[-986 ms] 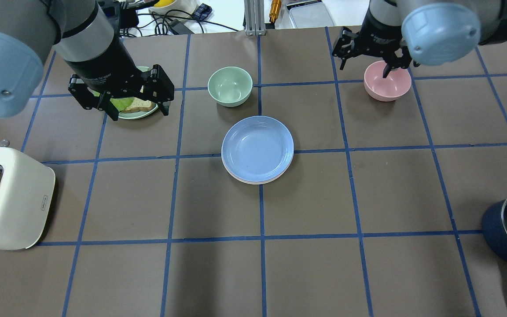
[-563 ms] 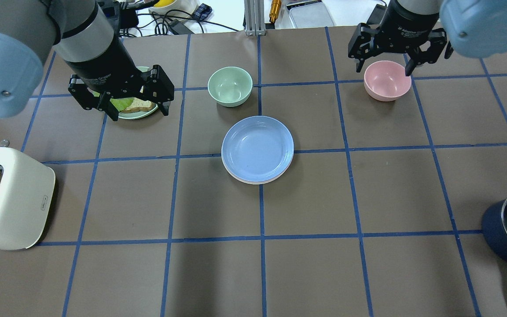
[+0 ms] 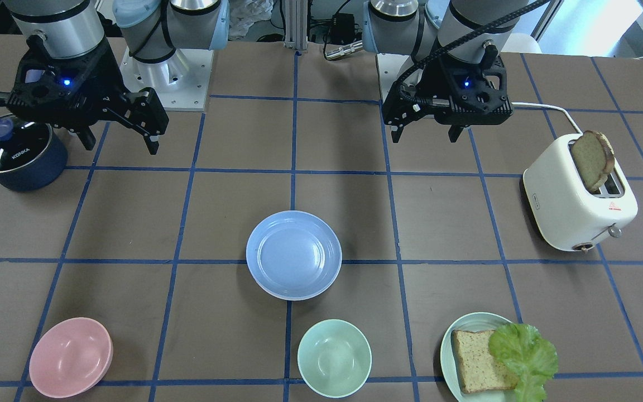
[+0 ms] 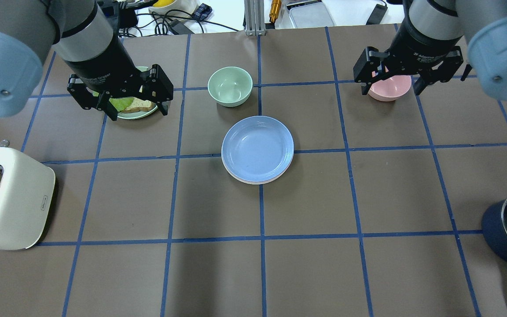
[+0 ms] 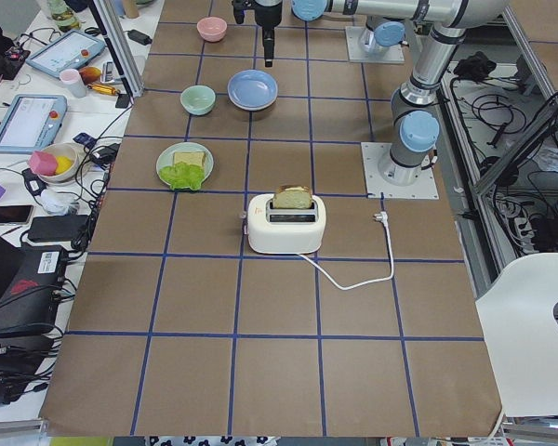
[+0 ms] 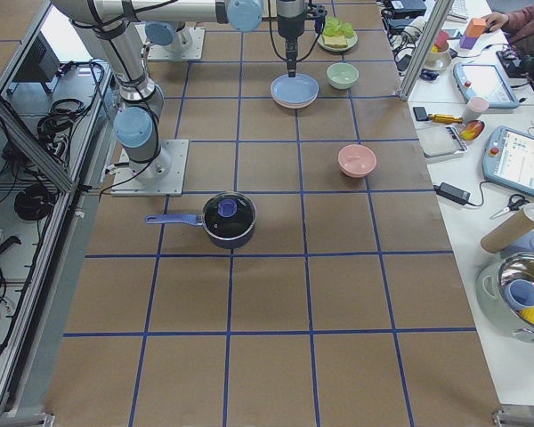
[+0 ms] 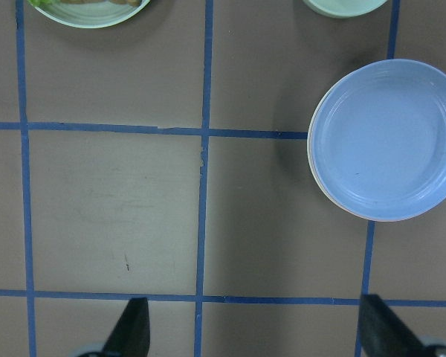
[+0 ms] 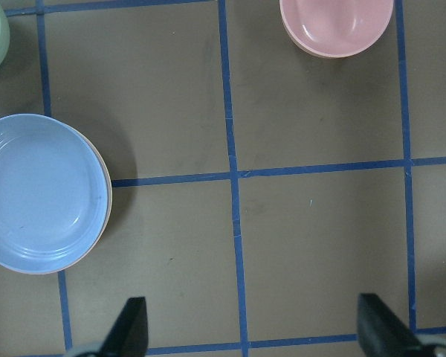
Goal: Stack three plates with pink and blue
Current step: 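Open the right gripper and withdraw it toward the small pink bowl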
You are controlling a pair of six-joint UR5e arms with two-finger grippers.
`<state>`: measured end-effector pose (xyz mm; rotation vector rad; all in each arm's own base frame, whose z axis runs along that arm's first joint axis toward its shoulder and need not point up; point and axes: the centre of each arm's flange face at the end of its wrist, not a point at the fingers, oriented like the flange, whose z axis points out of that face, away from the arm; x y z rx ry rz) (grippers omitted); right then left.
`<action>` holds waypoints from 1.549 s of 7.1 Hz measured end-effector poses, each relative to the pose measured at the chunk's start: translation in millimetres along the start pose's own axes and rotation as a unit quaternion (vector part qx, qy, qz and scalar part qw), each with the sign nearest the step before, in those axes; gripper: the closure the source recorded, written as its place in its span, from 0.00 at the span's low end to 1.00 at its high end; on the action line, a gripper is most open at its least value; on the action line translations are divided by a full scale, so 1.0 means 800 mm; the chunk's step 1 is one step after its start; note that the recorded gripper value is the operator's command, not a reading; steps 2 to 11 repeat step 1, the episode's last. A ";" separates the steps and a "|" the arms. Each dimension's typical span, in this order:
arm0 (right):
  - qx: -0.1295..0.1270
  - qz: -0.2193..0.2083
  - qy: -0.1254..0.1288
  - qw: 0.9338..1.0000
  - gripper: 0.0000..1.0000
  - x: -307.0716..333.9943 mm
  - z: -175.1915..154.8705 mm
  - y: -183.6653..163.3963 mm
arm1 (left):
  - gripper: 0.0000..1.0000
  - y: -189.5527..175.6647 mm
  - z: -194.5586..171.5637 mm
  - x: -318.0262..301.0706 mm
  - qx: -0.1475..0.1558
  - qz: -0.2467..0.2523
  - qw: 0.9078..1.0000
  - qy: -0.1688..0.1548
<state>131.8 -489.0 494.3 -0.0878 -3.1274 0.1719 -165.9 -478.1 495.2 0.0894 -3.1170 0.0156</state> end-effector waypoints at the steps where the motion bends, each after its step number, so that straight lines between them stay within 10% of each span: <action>1: 0.000 -0.001 0.000 1.000 0.00 0.000 0.001 -0.001 | 0.00 0.000 0.000 0.000 0.000 0.000 1.000 0.000; 11: 0.000 -0.001 0.000 1.000 0.00 0.000 0.001 -0.001 | 0.00 0.000 0.000 0.000 0.000 0.000 1.000 0.000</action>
